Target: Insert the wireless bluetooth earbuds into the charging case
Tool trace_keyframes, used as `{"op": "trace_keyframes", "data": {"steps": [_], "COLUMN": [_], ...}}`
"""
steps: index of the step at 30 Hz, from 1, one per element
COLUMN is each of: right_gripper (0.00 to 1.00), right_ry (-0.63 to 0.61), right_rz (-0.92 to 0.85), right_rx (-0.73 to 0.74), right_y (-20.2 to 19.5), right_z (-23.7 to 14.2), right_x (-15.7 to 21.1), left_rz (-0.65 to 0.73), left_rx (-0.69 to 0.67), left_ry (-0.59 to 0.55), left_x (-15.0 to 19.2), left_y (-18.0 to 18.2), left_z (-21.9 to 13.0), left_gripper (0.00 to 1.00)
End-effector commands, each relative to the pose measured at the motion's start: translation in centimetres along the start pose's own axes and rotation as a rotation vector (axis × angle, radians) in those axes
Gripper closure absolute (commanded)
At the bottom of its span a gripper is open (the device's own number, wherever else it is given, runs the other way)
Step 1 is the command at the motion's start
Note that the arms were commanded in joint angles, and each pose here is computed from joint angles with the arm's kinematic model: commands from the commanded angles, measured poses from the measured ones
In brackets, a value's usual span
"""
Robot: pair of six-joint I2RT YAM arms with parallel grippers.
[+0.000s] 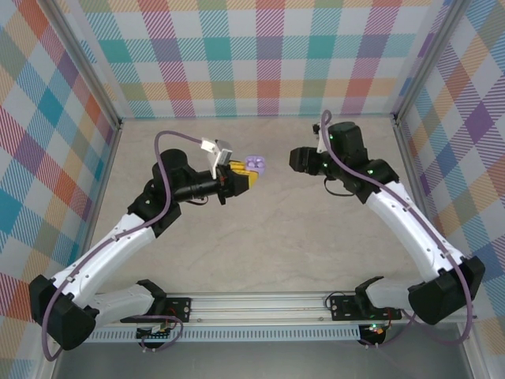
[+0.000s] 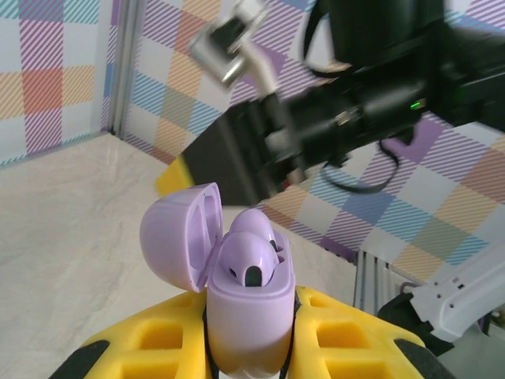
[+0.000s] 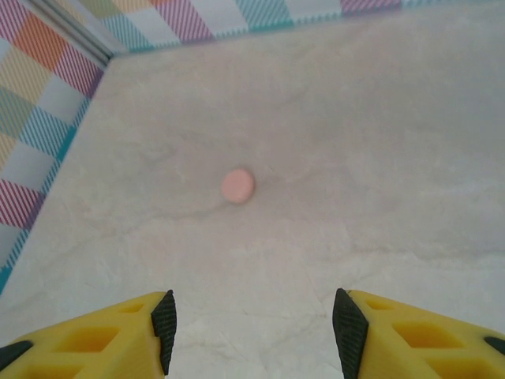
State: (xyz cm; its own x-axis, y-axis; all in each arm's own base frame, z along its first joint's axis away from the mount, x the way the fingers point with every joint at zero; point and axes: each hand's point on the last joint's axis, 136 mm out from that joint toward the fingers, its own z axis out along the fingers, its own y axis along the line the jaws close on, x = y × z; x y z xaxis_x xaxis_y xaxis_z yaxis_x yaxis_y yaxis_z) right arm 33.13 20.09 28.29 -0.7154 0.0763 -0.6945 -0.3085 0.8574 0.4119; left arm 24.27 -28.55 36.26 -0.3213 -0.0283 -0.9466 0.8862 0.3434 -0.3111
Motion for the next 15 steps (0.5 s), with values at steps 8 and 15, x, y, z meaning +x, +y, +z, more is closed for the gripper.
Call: {"op": "trace_keyframes", "data": {"steps": [8, 15], "right_gripper": [0.63, 0.72], "right_ry": [0.084, 0.091], "right_rz": [-0.028, -0.035], "right_rx": [-0.328, -0.477], "right_y": [4.8, 7.2], "right_z": [0.8, 0.2], "right_x": [1.0, 0.8], "left_rz": [0.001, -0.017], "left_rx": [0.173, 0.202], "left_ry": [0.005, 0.008], "left_x": [-0.9, -0.6], "left_y": [-2.7, -2.3], "left_z": [0.0, 0.9], "left_gripper": [1.0, 1.0]}}
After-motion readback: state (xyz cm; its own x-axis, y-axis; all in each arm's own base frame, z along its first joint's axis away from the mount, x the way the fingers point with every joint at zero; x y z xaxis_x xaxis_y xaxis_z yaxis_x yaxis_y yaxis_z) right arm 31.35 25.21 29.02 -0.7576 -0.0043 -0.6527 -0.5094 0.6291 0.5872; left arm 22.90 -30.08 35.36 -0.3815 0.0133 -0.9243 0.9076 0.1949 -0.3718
